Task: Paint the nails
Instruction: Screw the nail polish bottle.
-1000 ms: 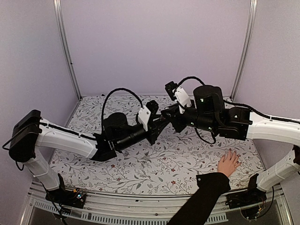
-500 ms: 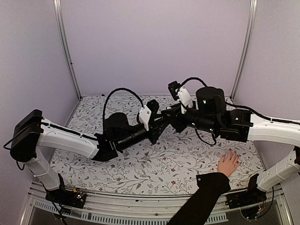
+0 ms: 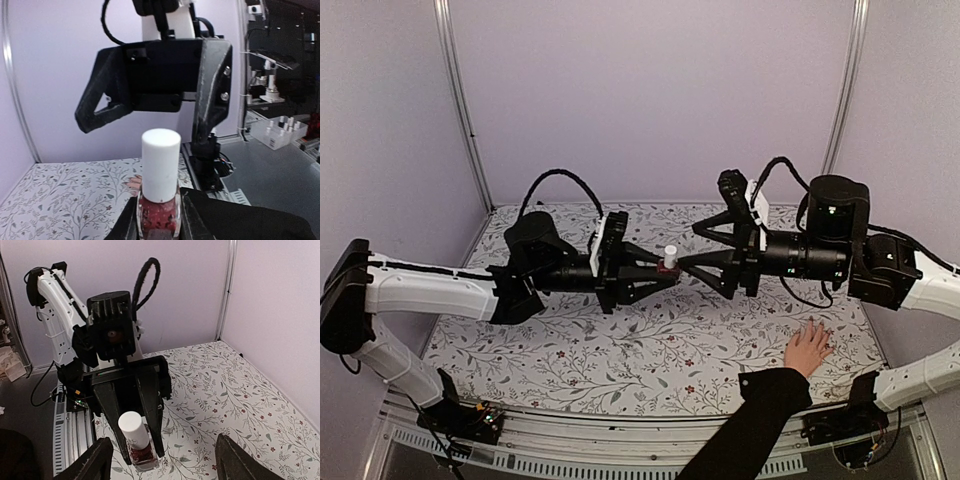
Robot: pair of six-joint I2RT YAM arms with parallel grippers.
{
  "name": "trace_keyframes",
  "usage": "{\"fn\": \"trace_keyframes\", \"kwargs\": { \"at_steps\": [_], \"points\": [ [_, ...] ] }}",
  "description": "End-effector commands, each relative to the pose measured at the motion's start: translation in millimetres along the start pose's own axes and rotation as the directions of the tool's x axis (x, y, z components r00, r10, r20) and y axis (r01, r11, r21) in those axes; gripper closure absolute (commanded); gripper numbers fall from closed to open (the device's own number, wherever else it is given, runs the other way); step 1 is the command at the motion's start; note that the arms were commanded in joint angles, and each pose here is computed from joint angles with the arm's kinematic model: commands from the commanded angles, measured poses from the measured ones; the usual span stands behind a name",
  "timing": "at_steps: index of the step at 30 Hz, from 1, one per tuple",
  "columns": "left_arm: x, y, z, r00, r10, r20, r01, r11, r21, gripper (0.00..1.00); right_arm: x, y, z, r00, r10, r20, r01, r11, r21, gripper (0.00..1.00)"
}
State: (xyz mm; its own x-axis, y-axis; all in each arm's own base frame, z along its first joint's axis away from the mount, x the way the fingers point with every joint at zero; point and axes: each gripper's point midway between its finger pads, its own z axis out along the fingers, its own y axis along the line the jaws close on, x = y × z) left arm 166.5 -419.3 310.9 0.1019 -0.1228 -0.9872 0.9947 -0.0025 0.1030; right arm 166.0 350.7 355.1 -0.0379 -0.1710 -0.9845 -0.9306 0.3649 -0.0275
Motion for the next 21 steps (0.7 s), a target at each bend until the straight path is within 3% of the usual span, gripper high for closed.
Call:
{"fn": "trace_keyframes", "kwargs": {
  "at_steps": [1,7,14,21],
  "points": [
    [3.6,-35.8,0.2,0.998,-0.041,-0.043,0.05,0.964,0.26,1.0,0.0,34.8,-9.7,0.997,-0.074,-0.024,0.068,0.976,-0.208,0.28],
    [2.9,-53.8,1.0,0.996,-0.081,-0.045,0.092,0.91,0.405,1.0,-3.0,61.3,-13.9,0.994,-0.109,-0.031,0.09,0.925,-0.37,0.36],
    [1.8,-57.1,3.7,0.993,-0.105,-0.044,0.114,0.886,0.449,1.0,9.0,79.7,-2.0,0.989,-0.12,-0.085,0.062,0.865,-0.498,0.53],
    [0.9,-52.0,3.7,0.995,-0.091,-0.033,0.097,0.908,0.407,1.0,11.5,78.4,5.1,0.99,-0.107,-0.094,0.047,0.869,-0.493,0.98]
  ]
}}
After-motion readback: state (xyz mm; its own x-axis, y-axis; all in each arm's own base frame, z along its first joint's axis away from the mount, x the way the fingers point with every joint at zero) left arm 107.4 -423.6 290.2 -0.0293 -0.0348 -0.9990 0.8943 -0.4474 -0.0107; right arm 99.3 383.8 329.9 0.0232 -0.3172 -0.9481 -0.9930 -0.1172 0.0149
